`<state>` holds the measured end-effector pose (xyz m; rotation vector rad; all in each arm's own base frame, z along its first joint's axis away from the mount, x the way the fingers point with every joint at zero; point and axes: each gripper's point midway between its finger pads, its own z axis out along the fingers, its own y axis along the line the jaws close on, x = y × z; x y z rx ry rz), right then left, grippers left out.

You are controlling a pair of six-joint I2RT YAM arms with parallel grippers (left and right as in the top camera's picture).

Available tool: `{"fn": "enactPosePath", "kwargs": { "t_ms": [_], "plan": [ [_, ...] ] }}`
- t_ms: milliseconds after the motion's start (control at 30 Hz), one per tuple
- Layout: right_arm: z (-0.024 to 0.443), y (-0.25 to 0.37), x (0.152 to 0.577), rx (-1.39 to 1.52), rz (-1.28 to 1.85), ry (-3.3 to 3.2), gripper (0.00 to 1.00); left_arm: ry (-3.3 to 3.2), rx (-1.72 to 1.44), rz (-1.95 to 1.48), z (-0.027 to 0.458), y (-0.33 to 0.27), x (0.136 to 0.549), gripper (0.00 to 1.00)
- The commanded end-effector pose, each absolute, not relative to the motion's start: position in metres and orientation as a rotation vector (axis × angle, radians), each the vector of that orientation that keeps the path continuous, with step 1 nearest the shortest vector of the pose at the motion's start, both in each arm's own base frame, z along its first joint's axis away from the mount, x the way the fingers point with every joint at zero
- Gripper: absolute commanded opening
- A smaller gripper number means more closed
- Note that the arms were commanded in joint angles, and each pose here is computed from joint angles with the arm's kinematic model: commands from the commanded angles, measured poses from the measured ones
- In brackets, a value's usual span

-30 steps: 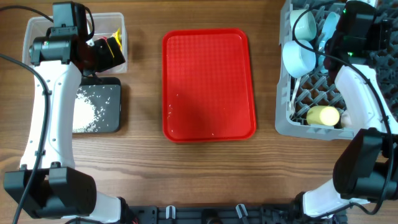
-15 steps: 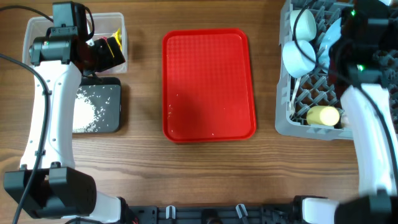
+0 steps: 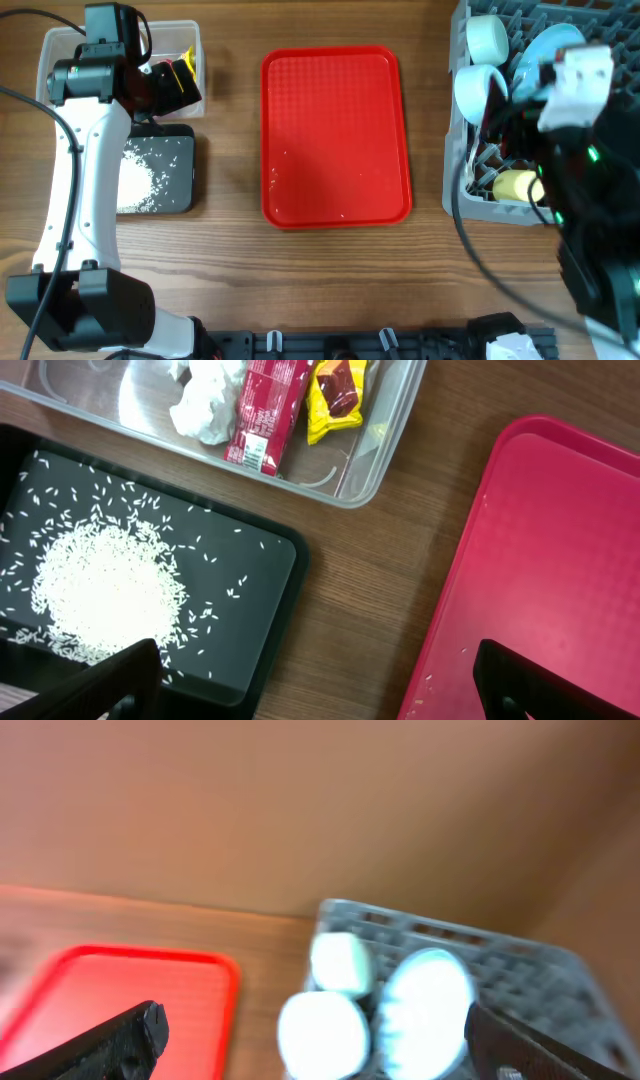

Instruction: Sort waste into correct bins and load items into the dishwasher rack

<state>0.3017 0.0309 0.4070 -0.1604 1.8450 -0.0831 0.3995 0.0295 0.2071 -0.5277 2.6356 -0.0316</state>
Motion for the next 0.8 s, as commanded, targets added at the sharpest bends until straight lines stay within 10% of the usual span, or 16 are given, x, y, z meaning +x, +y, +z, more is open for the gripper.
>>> {"fn": "enactPosePath", "kwargs": {
  "t_ms": [0,767],
  "plan": [
    [0.412,0.090,0.271,-0.393,0.275,1.804,1.00,2.640,-0.544,-0.037,0.204,0.030,0.400,1.00],
    [0.338,0.074,0.263,-0.481,0.112,1.903,1.00,2.640,-0.545,-0.037,0.204,0.031,0.400,1.00]
  ]
}}
